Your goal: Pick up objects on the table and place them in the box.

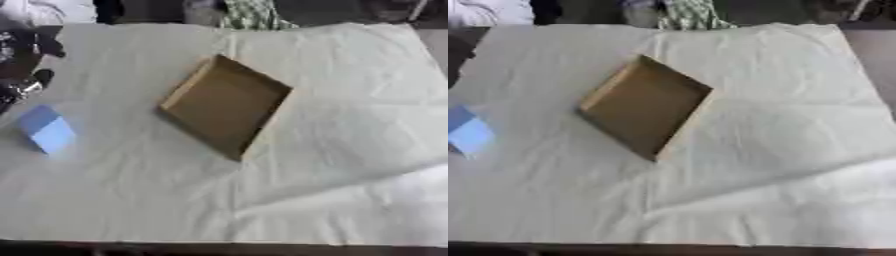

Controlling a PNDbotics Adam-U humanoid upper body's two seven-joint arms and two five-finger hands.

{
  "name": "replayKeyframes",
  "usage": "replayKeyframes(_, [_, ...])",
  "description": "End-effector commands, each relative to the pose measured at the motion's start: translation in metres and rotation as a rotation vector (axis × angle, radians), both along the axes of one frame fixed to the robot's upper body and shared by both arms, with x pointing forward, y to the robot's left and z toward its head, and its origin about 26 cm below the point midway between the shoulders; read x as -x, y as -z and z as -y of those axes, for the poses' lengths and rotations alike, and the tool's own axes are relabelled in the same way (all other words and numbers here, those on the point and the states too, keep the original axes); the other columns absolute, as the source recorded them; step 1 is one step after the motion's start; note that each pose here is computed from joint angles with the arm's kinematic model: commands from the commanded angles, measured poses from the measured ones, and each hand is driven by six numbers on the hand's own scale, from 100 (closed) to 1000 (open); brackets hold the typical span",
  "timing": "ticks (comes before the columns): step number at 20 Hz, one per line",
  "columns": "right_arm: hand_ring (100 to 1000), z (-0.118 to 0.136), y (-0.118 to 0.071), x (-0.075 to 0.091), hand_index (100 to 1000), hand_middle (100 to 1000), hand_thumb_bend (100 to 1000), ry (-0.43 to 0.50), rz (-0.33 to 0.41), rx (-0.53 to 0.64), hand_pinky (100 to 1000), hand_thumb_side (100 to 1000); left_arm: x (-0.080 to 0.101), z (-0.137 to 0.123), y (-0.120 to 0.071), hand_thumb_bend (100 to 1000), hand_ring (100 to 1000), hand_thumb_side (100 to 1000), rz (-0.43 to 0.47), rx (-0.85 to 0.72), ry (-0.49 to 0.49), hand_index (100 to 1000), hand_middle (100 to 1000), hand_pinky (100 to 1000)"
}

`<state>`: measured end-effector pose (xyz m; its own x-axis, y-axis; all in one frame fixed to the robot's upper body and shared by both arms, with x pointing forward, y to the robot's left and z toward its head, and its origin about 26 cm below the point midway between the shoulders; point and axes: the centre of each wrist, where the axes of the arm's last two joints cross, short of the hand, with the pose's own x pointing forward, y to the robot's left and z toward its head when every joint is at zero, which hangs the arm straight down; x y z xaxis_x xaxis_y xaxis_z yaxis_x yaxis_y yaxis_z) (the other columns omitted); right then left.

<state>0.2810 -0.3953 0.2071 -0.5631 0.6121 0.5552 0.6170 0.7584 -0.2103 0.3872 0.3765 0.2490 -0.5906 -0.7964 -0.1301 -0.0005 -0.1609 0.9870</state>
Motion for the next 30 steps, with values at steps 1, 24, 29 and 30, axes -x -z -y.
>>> replayKeyframes(1, [765, 0.004, -0.011, 0.002, 815, 657, 100, 0.006, 0.016, 0.034, 707, 553, 0.004, -0.012, -0.018, 100, 887, 1000, 0.031, -0.077, -0.043, 912, 872, 824])
replayKeyframes(24, [751, 0.001, -0.01, 0.004, 814, 651, 100, 0.004, 0.019, 0.018, 702, 560, -0.004, -0.024, 0.0, 100, 925, 1000, -0.046, -0.091, -0.036, 970, 901, 901])
replayKeyframes(29, [748, 0.001, -0.009, 0.004, 813, 650, 100, 0.006, 0.019, 0.014, 701, 561, -0.004, -0.034, 0.0, 154, 917, 1000, -0.047, -0.108, -0.102, 969, 891, 899])
replayKeyframes(30, [748, 0.001, -0.009, 0.004, 813, 650, 100, 0.006, 0.018, 0.014, 701, 561, -0.004, -0.035, 0.001, 156, 915, 1000, -0.045, -0.117, -0.11, 968, 888, 898])
